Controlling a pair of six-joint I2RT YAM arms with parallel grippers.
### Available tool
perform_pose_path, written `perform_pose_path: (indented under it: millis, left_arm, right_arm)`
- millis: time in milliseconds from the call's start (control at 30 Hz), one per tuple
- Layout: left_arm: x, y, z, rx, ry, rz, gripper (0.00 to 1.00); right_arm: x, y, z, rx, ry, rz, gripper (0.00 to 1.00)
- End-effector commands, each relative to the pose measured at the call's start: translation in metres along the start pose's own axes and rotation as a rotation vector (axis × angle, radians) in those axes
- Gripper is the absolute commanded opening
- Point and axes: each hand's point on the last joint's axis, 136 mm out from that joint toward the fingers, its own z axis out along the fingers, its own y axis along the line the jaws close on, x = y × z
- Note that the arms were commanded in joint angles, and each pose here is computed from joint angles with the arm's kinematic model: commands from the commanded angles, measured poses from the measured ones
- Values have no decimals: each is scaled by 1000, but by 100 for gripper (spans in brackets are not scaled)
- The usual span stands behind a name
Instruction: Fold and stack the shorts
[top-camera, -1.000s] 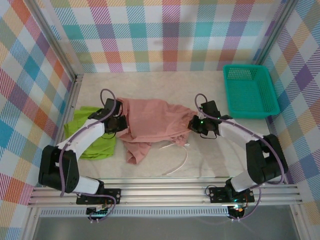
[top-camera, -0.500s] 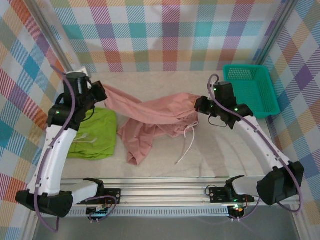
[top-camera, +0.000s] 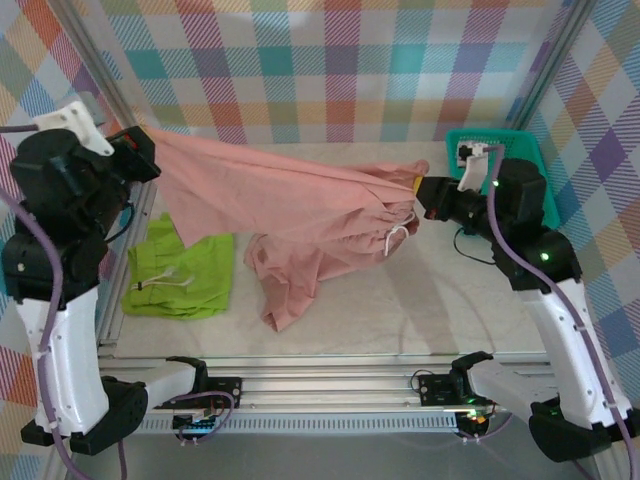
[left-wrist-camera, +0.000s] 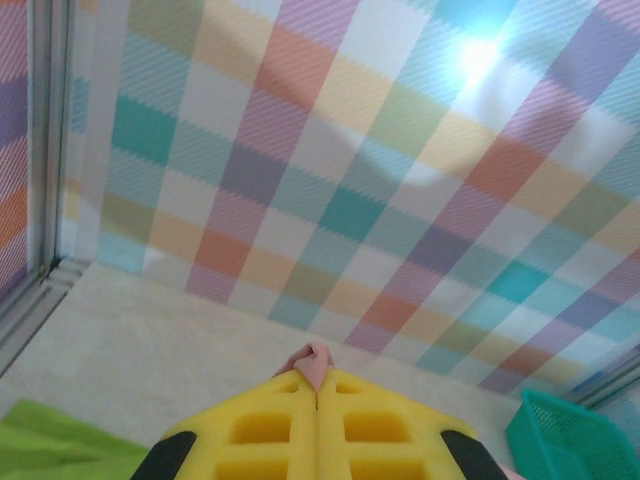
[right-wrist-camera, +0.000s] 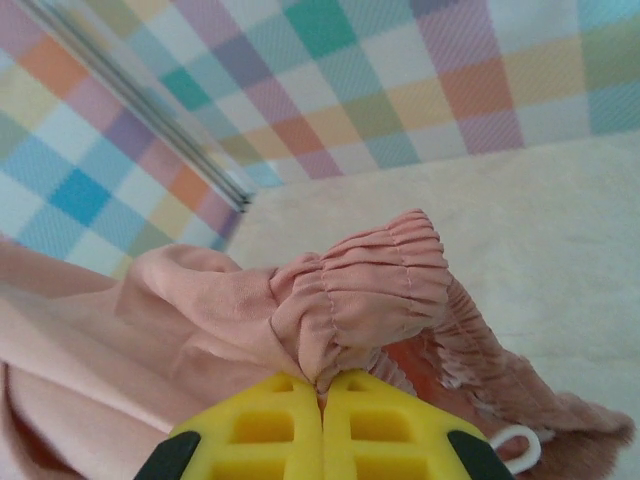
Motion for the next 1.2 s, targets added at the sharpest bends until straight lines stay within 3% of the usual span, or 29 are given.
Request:
perform_pose_path:
  millis: [0,133,233,333,467,733,767,800,867,900,1067,1167]
  left_arm:
    - [-29,2,-18,-29,-83,4,0]
    - [-59,-10,-21,-4,-152,-14,0]
    - [-63,-19,6,9,-136,-20,0]
    - [-42,-20,64,-12,-51,-10,0]
    - [12,-17,165,-36,109,9,0]
    - [116,8,347,-80,224,20,1]
    - [130,11,365,-79,234,10,10]
    - [144,16,378,-78,247,-8,30]
    - [172,22,401,-50,294,-63,93]
    - [180,23,405,-40,314,-83,100]
    - [179,1,366,23,422,-16,100]
    - [183,-10,318,35,528,53,100]
  right_arm:
    - [-5,20,-24,-68,-21,12,0]
    - [-16,36,-42,-124,-69,46,0]
    - [-21,21,-42,-45,-103,122,0]
    - [-12,-8,-19,71,-81,167,0]
    - [6,-53,34,212,-8,190,0]
    - [-4,-143,136,375,30,280,0]
    - [-4,-156,150,379,35,307,0]
    - [-5,-167,161,386,34,318,1]
    - [-4,-188,186,387,59,343,32]
    - [-4,-195,193,391,76,354,44]
    - [-5,-183,188,347,103,337,89]
    - [6,-167,167,307,124,309,96]
